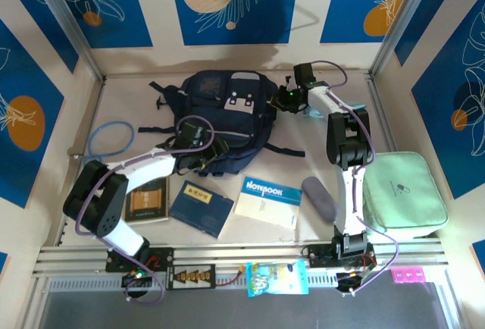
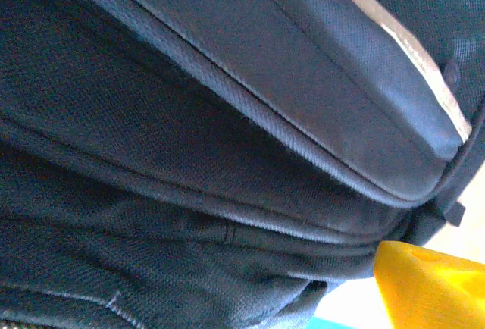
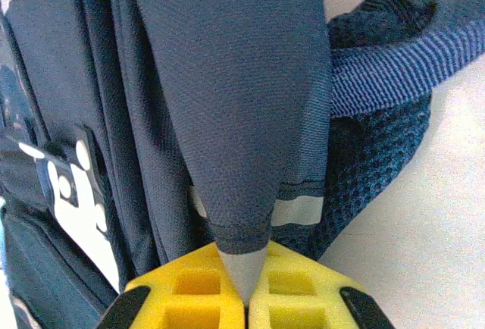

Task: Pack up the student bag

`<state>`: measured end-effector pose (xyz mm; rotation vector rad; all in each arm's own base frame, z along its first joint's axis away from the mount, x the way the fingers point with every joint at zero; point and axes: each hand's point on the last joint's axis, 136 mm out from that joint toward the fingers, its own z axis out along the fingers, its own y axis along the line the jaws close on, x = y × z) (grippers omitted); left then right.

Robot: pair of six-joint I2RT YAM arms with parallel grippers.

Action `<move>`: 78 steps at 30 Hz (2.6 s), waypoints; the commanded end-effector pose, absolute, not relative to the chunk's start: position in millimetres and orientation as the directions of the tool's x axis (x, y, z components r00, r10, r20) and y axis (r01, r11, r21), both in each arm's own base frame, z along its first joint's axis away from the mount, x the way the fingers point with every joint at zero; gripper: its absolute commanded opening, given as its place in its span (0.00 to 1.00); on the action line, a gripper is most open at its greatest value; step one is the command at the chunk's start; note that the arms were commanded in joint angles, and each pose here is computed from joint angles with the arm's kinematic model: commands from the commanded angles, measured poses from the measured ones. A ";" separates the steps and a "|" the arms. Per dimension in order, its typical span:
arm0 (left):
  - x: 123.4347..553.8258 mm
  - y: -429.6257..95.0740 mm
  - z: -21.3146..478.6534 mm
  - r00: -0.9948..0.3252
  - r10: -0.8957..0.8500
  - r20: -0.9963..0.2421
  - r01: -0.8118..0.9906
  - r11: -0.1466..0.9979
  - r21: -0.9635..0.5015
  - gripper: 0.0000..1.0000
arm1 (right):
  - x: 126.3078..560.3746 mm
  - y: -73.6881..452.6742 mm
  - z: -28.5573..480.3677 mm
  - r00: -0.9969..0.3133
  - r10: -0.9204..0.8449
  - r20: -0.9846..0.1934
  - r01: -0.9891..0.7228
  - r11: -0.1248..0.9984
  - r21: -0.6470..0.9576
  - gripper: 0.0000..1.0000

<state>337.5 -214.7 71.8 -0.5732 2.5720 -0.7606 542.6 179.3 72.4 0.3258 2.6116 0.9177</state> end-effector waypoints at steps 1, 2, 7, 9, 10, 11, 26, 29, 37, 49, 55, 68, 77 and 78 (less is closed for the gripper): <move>362.1 -176.9 65.5 -0.805 -0.504 -0.314 -0.305 0.805 -0.510 0.86 | 528.0 203.2 114.4 -0.921 0.276 -0.276 0.013 0.728 0.686 0.00; 368.3 -169.8 69.2 -0.801 -0.510 -0.314 -0.309 0.801 -0.513 0.86 | 523.9 211.5 130.7 -0.920 0.256 -0.296 -0.033 0.703 0.710 0.00; 391.2 -135.9 86.2 -0.797 -0.519 -0.309 -0.306 0.788 -0.534 0.87 | 501.8 235.6 192.5 -0.897 0.251 -0.363 -0.128 0.639 0.758 0.00; 397.5 -125.1 89.8 -0.806 -0.494 -0.327 -0.292 0.811 -0.506 0.87 | 488.1 242.8 207.0 -0.899 0.269 -0.345 -0.122 0.604 0.788 0.00; 400.3 -120.2 90.8 -0.807 -0.487 -0.334 -0.288 0.818 -0.497 0.87 | 480.6 247.1 211.3 -0.900 0.273 -0.341 -0.121 0.594 0.796 0.00; 403.1 -115.3 91.2 -0.807 -0.484 -0.339 -0.288 0.823 -0.490 0.87 | 475.0 248.1 213.9 -0.899 0.283 -0.335 -0.110 0.593 0.798 0.00; 427.8 -57.7 141.4 -0.740 -0.440 -0.509 -0.290 0.891 -0.349 0.91 | 432.2 267.3 169.9 -0.854 0.492 -0.168 0.179 0.582 0.793 0.00; 400.0 -60.4 170.4 -0.754 -0.378 -0.538 -0.250 0.922 -0.296 0.92 | 443.3 264.0 179.3 -0.818 0.548 -0.176 0.218 0.578 0.786 0.00; 335.9 -125.0 212.5 -0.755 -0.187 -0.628 -0.093 0.979 -0.179 0.87 | 456.9 271.5 203.3 -0.773 0.617 -0.150 0.276 0.539 0.796 0.00; 321.2 -277.9 212.2 -0.771 -0.029 -0.636 0.166 0.955 -0.245 0.53 | 442.7 296.5 226.9 -0.860 0.506 -0.068 0.184 0.432 0.883 0.00; 327.8 -284.6 203.3 -0.787 -0.069 -0.613 0.120 0.958 -0.262 0.38 | 426.6 305.3 245.1 -0.901 0.432 -0.041 0.138 0.374 0.917 0.00; 354.4 -258.8 181.0 -0.751 -0.053 -0.658 -0.025 0.998 -0.052 0.22 | 419.2 314.0 262.7 -0.925 0.379 -0.012 0.115 0.312 0.943 0.00; 369.3 -259.6 178.2 -0.723 -0.007 -0.690 -0.024 1.000 0.016 0.21 | 418.6 312.8 261.2 -0.926 0.376 0.008 0.131 0.302 0.944 0.00; 371.1 -259.5 179.0 -0.719 0.000 -0.695 -0.022 1.000 0.023 0.22 | 417.9 313.4 261.5 -0.928 0.373 0.016 0.135 0.294 0.946 0.00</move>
